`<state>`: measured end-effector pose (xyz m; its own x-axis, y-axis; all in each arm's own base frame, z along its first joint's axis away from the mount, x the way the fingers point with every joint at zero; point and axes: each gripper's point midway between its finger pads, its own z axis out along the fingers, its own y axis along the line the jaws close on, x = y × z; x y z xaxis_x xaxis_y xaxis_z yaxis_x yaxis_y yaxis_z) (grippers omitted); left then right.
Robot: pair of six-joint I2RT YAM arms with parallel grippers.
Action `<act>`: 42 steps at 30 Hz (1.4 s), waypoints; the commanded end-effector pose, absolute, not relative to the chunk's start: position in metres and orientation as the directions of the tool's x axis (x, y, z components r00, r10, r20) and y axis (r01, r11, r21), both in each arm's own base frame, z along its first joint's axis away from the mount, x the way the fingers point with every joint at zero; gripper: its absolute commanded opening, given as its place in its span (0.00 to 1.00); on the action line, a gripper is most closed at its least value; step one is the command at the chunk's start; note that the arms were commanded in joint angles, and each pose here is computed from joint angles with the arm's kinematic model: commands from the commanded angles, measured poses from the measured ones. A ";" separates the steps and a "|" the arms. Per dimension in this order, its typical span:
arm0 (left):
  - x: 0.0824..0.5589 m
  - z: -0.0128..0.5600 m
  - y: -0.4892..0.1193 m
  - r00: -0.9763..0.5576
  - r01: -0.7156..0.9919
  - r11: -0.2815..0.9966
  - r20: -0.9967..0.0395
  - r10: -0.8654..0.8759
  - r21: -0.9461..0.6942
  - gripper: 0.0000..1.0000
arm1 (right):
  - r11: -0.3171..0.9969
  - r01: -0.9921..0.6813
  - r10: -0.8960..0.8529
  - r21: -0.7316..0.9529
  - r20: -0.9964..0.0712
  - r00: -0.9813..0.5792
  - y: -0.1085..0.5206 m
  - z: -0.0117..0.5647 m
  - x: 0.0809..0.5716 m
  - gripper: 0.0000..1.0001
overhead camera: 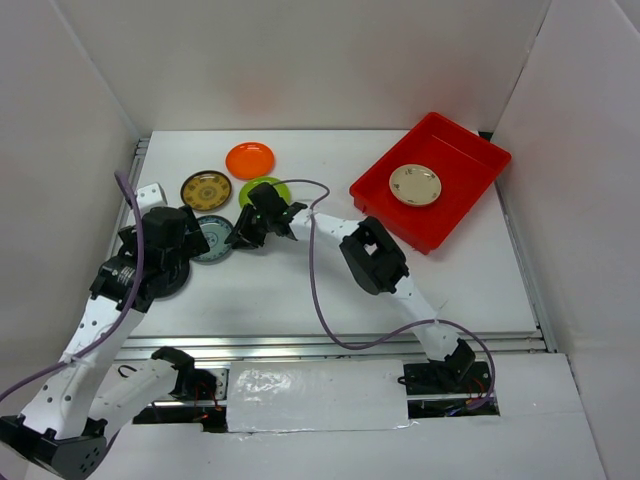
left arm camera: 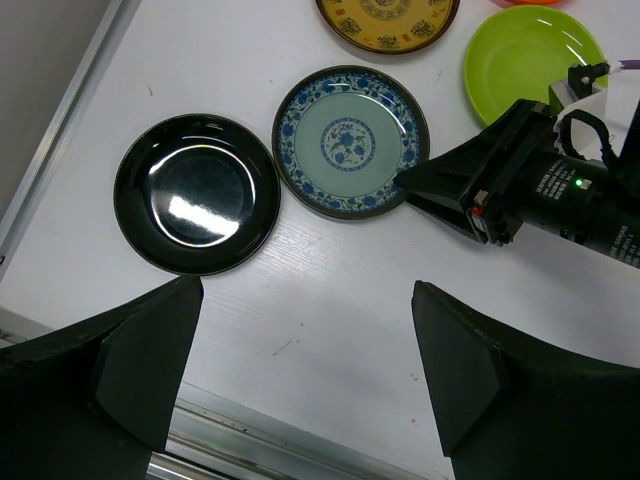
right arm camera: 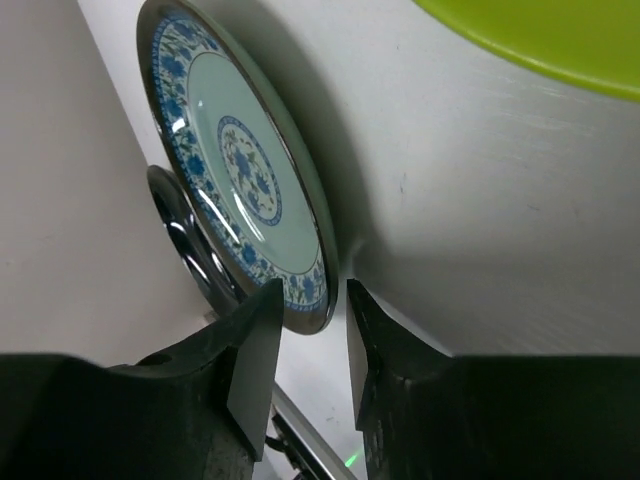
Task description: Place the plates into the plastic bin on the countertop
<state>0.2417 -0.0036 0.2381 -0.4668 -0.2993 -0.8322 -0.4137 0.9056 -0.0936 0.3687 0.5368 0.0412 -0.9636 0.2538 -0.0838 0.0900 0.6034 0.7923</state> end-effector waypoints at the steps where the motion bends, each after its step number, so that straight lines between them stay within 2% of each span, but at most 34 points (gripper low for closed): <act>1: 0.246 0.257 -0.002 -0.416 -0.400 0.908 -0.859 -0.300 -0.124 0.99 | 0.594 0.096 0.248 0.798 -0.069 -0.966 0.548 0.045 0.370 0.38; 8: 0.241 0.265 -0.001 -0.382 -0.395 0.906 -0.870 -0.312 -0.151 0.99 | 0.591 0.101 0.270 0.800 -0.079 -0.960 0.554 0.047 0.380 0.31; 10: 0.241 0.265 -0.002 -0.384 -0.389 0.909 -0.870 -0.309 -0.152 0.99 | 0.591 0.104 0.274 0.800 -0.078 -0.959 0.554 0.047 0.380 0.23; 12: 0.241 0.266 -0.001 -0.384 -0.390 0.908 -0.870 -0.310 -0.152 0.99 | 0.586 0.109 0.277 0.803 -0.072 -0.958 0.552 0.047 0.381 0.02; 13: 0.240 0.267 -0.001 -0.378 -0.392 0.907 -0.872 -0.312 -0.155 0.99 | 0.594 0.130 0.287 0.794 -0.059 -0.956 0.545 0.046 0.376 0.00; 16: 0.241 0.265 -0.001 -0.380 -0.396 0.906 -0.871 -0.312 -0.151 0.99 | 0.577 0.139 0.353 0.805 -0.092 -0.931 0.522 0.062 0.369 0.00; 18: 0.241 0.265 -0.001 -0.383 -0.394 0.906 -0.870 -0.312 -0.152 0.99 | 0.550 0.106 0.414 0.828 -0.161 -0.896 0.510 0.086 0.379 0.00; 22: 0.243 0.264 -0.002 -0.390 -0.391 0.908 -0.868 -0.309 -0.147 0.99 | 0.505 0.004 0.464 0.863 -0.268 -0.844 0.470 0.168 0.380 0.00; 24: 0.242 0.263 -0.003 -0.392 -0.389 0.909 -0.866 -0.309 -0.149 0.99 | 0.503 -0.039 0.471 0.863 -0.312 -0.825 0.445 0.191 0.388 0.00; 26: 0.244 0.262 -0.003 -0.396 -0.389 0.910 -0.865 -0.308 -0.146 0.99 | 0.501 -0.059 0.493 0.864 -0.340 -0.801 0.413 0.213 0.390 0.00; 30: 0.245 0.261 -0.003 -0.401 -0.387 0.911 -0.864 -0.305 -0.142 0.99 | 0.546 0.016 0.609 0.837 -0.383 -0.695 0.298 0.216 0.438 0.00; 34: 0.246 0.259 -0.005 -0.410 -0.380 0.914 -0.860 -0.304 -0.141 0.99 | 0.608 0.238 0.716 0.758 -0.394 -0.577 0.177 0.178 0.483 0.00; 36: 0.246 0.259 -0.008 -0.414 -0.363 0.921 -0.860 -0.298 -0.145 0.99 | 0.573 0.329 0.780 0.751 -0.376 -0.501 0.119 0.162 0.496 0.00; 42: 0.248 0.257 -0.011 -0.420 -0.343 0.928 -0.860 -0.291 -0.147 0.99 | 0.496 0.435 0.860 0.752 -0.353 -0.369 0.028 0.147 0.516 0.00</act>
